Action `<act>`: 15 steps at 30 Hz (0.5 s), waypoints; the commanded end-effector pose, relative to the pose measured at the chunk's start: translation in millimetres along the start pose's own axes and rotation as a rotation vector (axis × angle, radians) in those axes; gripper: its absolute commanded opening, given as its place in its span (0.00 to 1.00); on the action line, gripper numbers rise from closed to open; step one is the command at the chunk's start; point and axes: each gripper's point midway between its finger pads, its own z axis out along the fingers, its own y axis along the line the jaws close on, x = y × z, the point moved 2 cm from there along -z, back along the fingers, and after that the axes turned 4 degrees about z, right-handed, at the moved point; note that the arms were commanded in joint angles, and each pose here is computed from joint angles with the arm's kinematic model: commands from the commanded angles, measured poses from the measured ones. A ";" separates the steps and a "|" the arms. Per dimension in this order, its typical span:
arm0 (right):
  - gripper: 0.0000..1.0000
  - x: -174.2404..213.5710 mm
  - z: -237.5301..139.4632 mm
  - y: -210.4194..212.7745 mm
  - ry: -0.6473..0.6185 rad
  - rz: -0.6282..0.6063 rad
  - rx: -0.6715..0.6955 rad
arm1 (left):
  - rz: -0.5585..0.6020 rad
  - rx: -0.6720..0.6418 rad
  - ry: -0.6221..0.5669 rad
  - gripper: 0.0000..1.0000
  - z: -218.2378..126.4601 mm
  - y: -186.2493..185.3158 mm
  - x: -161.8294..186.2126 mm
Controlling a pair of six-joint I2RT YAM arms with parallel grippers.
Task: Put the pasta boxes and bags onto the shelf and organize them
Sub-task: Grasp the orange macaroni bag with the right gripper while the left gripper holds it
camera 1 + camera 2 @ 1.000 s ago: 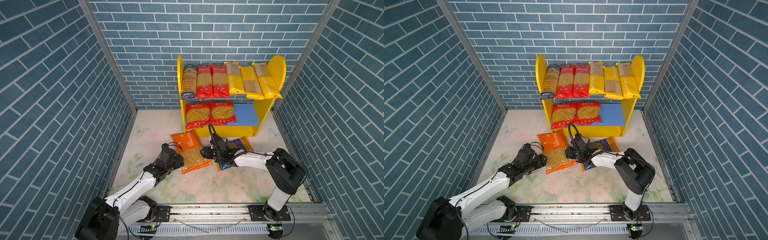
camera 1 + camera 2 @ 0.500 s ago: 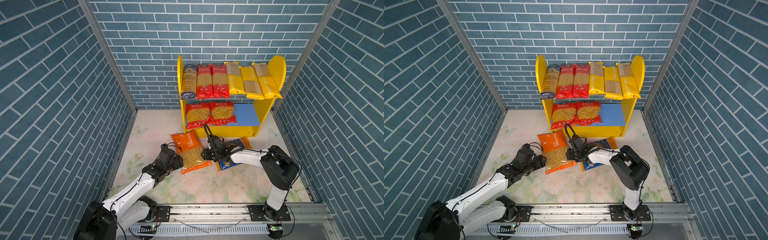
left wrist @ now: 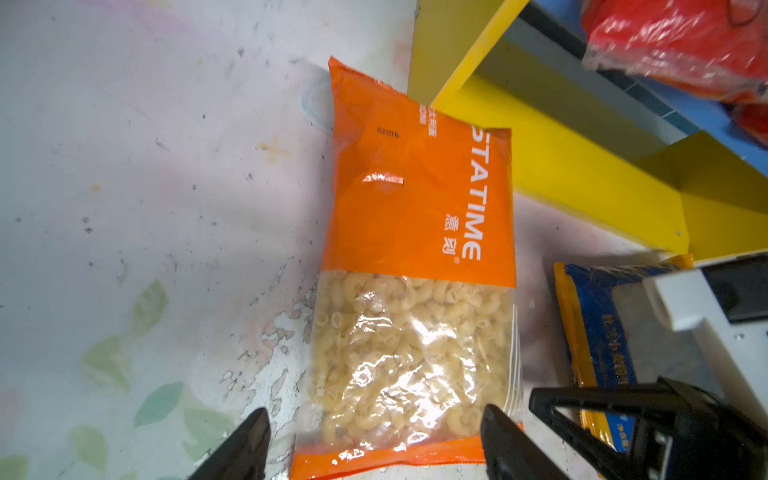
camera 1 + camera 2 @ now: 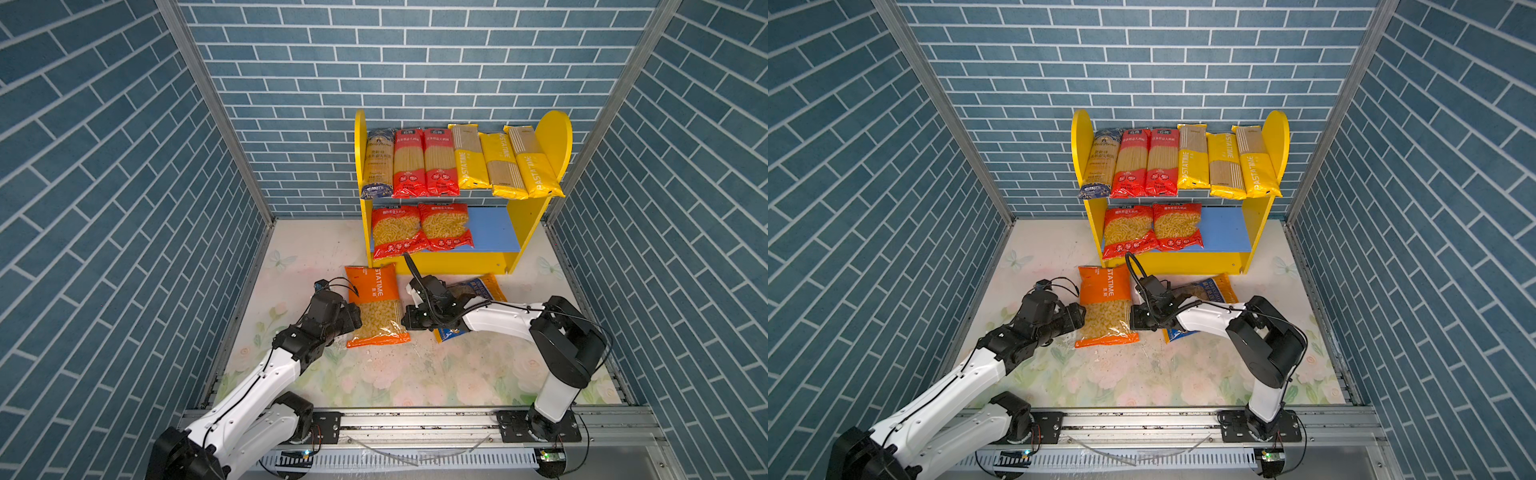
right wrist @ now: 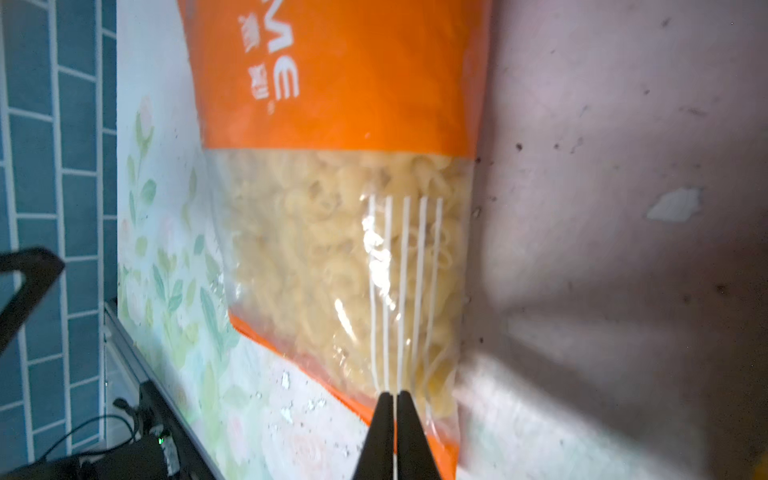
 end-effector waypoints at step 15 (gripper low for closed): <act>0.54 -24.4 -26.1 0.4 -0.145 0.104 -0.013 | 0.016 -0.042 0.046 0.80 38.6 14.5 2.8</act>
